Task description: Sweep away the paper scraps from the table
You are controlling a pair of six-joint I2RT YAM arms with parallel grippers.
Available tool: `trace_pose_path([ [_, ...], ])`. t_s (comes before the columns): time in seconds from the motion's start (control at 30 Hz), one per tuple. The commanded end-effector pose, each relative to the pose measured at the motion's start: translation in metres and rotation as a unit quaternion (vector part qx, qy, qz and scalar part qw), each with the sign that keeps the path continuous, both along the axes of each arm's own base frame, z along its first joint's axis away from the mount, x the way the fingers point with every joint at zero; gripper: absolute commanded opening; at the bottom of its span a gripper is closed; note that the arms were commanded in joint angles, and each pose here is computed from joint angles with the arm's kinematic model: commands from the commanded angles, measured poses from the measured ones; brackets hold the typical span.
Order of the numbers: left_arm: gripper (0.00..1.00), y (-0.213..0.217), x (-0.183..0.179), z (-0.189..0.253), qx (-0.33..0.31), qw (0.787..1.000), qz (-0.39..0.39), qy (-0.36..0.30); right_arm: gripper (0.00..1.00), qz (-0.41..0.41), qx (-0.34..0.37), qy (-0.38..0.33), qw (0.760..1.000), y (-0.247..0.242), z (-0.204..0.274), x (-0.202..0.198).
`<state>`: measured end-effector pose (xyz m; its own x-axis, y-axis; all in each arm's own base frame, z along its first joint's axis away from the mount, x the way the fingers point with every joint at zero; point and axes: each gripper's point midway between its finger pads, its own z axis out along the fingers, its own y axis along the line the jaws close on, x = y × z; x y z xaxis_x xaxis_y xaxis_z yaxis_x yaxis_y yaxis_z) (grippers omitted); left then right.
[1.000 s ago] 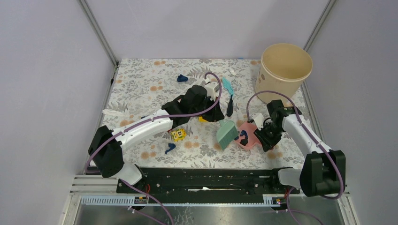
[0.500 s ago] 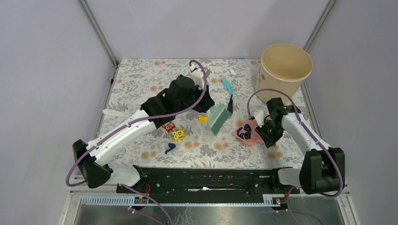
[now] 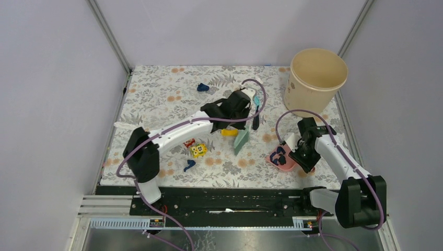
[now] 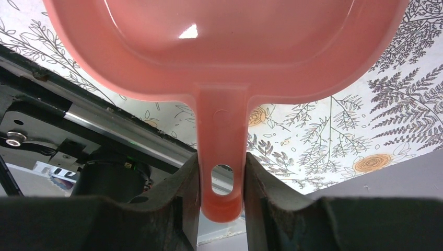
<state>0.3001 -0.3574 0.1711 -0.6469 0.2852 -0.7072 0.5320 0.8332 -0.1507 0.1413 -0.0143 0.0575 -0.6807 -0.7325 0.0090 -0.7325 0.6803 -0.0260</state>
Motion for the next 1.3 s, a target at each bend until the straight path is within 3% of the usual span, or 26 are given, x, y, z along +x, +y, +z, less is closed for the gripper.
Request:
trace_pose_path([
  [0.0, 0.0, -0.054, 0.0, 0.021, -0.055, 0.998, -0.032, -0.025, 0.0, 0.011, -0.023, 0.01, 1.0, -0.008, -0.005, -0.001],
  [0.27, 0.0, -0.115, -0.037, 0.002, -0.141, 0.985, -0.088, 0.041, 0.0, -0.004, 0.0, 0.011, 1.0, 0.003, -0.01, 0.008],
  [0.47, 0.0, -0.136, -0.065, 0.026, -0.216, 0.967, -0.121, 0.068, 0.0, -0.023, 0.036, 0.009, 0.999, 0.017, -0.008, 0.014],
  [0.6, 0.0, -0.13, -0.064, 0.053, -0.228, 0.966, -0.117, 0.037, 0.0, -0.028, 0.042, 0.003, 0.999, 0.02, -0.008, 0.017],
  [0.77, 0.0, -0.099, -0.027, 0.08, -0.158, 0.983, -0.068, -0.066, 0.0, -0.032, 0.049, -0.01, 0.998, 0.023, -0.005, 0.019],
  [0.97, 0.0, -0.076, 0.02, 0.098, -0.084, 0.988, -0.038, -0.127, 0.0, -0.033, 0.051, -0.011, 0.998, 0.023, -0.005, 0.02],
  [1.17, 0.0, -0.041, 0.081, 0.085, 0.049, 0.979, 0.005, -0.2, 0.0, -0.056, 0.046, -0.028, 0.997, 0.023, -0.001, 0.035],
  [1.27, 0.0, -0.035, 0.101, 0.067, 0.062, 0.979, 0.012, -0.192, 0.0, -0.069, 0.047, -0.035, 0.996, 0.025, 0.0, 0.044],
])
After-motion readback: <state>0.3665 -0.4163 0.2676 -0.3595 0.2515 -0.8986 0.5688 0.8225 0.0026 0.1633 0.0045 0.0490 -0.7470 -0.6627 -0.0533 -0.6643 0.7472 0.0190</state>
